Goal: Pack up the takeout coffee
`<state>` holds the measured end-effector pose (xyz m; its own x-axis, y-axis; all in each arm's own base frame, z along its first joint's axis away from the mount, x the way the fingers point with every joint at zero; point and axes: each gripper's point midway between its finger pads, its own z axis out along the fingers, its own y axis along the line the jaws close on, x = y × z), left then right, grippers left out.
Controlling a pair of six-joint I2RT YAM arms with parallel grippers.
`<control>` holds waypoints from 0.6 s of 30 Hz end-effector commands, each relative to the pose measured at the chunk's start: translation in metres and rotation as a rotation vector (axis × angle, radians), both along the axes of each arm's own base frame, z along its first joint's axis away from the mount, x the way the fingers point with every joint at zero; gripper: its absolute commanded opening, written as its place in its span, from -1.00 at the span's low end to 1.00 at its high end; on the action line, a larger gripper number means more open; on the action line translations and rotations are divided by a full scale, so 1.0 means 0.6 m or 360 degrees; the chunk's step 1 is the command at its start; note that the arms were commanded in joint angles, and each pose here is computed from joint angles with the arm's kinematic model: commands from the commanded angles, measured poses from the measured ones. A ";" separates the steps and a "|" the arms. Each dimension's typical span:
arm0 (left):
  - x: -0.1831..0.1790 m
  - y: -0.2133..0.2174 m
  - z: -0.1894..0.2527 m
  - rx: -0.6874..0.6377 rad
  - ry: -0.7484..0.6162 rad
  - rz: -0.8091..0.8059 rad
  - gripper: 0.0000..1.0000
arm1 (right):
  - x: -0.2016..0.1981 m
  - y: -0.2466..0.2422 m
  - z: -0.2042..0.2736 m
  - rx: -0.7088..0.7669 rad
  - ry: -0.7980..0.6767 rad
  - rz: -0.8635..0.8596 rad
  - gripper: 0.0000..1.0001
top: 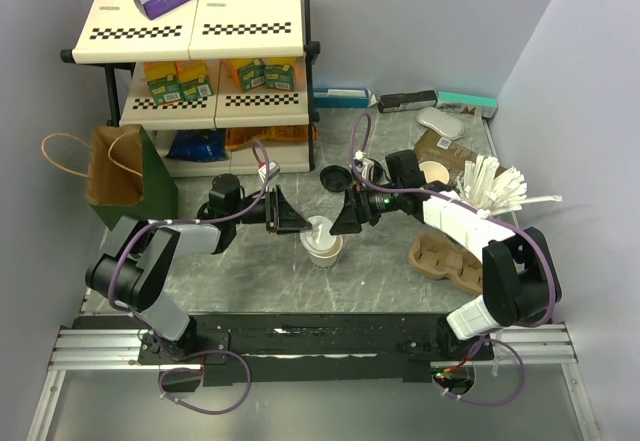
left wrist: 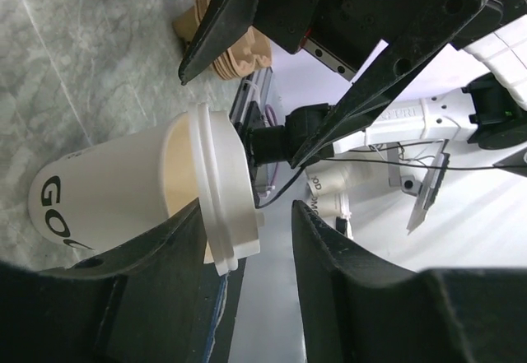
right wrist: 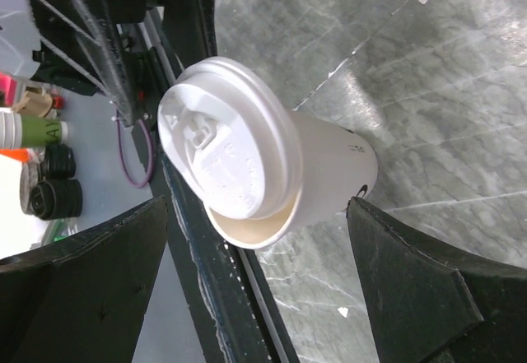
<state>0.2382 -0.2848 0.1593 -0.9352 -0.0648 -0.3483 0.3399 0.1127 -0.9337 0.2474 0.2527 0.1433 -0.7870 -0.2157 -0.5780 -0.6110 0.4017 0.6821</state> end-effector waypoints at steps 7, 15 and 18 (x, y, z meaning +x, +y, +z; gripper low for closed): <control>0.032 0.007 -0.005 0.0177 -0.0170 0.0089 0.08 | 0.026 0.007 0.011 -0.0005 -0.0075 -0.0021 0.89; 0.040 0.003 -0.008 0.0256 -0.0228 0.0088 0.10 | 0.025 0.006 0.004 -0.0031 -0.0076 -0.0028 0.89; 0.037 -0.003 -0.012 0.0283 -0.0241 0.0064 0.10 | 0.026 0.006 0.003 -0.0037 -0.0075 -0.0030 0.88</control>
<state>0.2574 -0.2812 0.1379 -0.9084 -0.0479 -0.4153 0.3865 0.2825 -0.8780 0.2524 0.2508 0.1347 -0.7912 -0.2167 -0.5719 -0.6020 0.4405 0.6660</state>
